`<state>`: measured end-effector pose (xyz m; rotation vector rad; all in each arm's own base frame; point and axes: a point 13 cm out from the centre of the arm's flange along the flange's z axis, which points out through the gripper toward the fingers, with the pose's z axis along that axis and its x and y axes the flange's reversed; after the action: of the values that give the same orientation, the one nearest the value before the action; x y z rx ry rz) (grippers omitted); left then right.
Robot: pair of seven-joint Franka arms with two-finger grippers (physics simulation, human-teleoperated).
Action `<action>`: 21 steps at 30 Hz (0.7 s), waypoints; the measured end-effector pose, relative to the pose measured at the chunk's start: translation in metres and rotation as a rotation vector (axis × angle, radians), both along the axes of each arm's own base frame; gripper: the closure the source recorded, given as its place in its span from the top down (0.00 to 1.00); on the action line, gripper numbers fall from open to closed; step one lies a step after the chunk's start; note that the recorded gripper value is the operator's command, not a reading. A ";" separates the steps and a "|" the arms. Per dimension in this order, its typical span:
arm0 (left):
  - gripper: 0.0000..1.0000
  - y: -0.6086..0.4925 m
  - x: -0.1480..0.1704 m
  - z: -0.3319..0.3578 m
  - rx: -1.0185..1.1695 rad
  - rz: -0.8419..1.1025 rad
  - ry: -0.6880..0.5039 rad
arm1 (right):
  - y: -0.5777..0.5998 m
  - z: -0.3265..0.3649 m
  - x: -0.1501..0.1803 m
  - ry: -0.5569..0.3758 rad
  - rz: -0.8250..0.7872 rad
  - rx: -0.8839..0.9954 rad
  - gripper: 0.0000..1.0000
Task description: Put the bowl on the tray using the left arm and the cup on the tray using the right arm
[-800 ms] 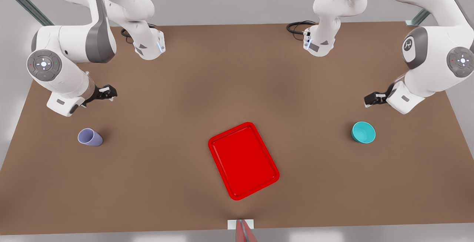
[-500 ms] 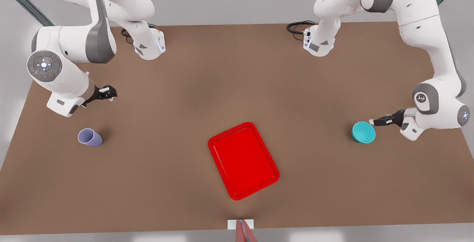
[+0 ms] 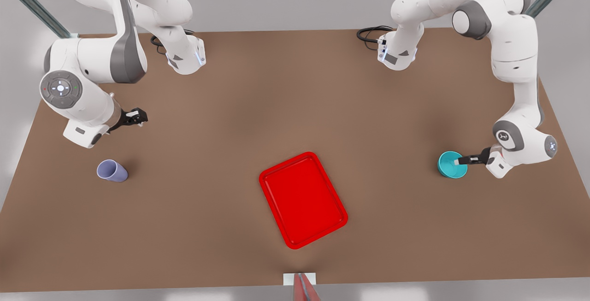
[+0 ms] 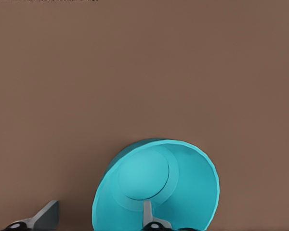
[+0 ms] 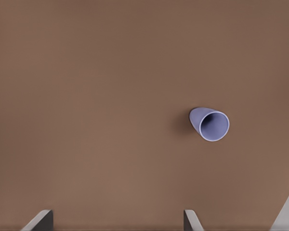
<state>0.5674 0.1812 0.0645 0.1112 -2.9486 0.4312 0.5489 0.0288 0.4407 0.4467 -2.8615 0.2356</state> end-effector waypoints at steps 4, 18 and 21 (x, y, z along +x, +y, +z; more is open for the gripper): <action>0.51 0.001 -0.001 -0.004 -0.002 -0.054 -0.023 | 0.000 -0.004 -0.002 0.011 0.001 -0.002 1.00; 0.21 -0.025 0.020 0.023 0.003 -0.196 -0.099 | 0.000 -0.006 -0.003 0.016 -0.002 -0.003 1.00; 0.21 -0.094 0.052 0.070 0.015 -0.276 -0.150 | -0.003 -0.006 -0.002 0.015 -0.006 -0.004 1.00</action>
<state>0.6196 0.0868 0.1343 -0.3363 -3.0485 0.3927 0.5467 0.0255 0.4342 0.4370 -2.8464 0.2363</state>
